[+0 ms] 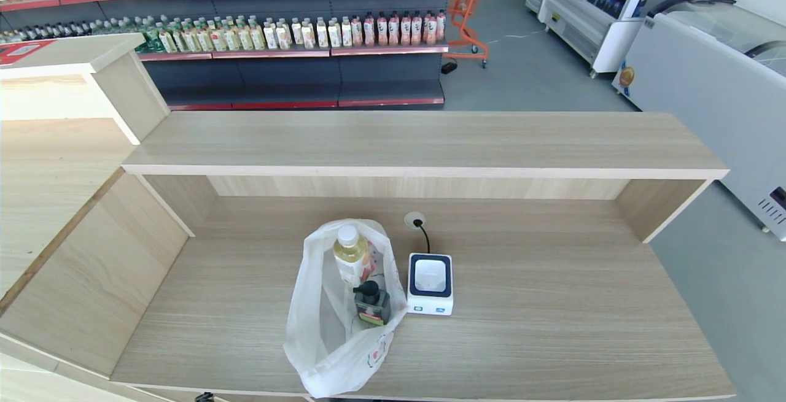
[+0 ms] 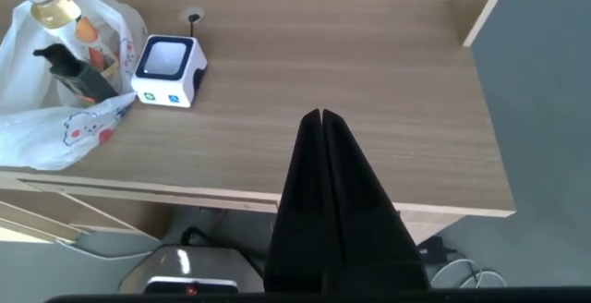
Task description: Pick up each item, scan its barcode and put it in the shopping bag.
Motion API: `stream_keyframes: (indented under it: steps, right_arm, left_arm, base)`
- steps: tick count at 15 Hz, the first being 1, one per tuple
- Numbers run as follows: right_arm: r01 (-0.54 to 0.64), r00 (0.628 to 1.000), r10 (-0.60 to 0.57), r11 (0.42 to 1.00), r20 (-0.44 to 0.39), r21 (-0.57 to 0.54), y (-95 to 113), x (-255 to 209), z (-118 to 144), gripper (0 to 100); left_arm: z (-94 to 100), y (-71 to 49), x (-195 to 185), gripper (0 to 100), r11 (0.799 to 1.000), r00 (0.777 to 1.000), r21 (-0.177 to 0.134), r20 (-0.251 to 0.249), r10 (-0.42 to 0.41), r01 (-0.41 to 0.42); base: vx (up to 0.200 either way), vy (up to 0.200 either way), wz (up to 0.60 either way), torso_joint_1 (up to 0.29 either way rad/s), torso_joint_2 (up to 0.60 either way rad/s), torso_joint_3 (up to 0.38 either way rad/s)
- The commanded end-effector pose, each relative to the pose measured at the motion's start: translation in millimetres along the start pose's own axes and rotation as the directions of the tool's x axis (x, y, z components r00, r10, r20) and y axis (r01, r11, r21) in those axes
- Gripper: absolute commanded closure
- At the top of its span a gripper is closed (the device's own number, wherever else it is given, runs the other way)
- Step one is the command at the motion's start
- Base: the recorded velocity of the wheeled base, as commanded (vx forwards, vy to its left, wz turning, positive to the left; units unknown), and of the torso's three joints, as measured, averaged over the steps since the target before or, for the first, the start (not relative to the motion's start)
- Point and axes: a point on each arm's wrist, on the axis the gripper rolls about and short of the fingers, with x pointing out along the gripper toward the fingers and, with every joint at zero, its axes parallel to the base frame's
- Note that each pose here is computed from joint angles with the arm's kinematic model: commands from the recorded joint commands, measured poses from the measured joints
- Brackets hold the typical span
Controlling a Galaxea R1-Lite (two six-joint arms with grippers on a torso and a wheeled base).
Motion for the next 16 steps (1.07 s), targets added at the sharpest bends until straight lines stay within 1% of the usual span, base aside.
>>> stream_keyframes:
  steps: [1,3,16]
  right_arm:
    - [-0.001,1.0,0.001,1.0,-0.005,0.0,0.0,0.3,0.3,100]
    - [-0.001,1.0,0.001,1.0,-0.005,0.0,0.0,0.4,0.0,100]
    - [-0.003,1.0,0.003,1.0,-0.005,0.0,0.0,0.4,0.0,100]
  left_arm:
    - [0.0,0.0,0.1,0,1.0,1.0,0.002,-0.001,0.0,0.0]
    - [0.0,0.0,0.1,0,1.0,1.0,0.002,-0.001,-0.001,0.001]
    - [0.0,0.0,0.1,0,1.0,1.0,0.0,-0.001,0.0,0.0]
  base:
    - [0.0,0.0,0.0,0.0,0.0,0.0]
    - [0.2,0.0,0.0,0.007,0.0,0.002]
    - [0.0,0.0,0.0,0.0,0.0,0.0]
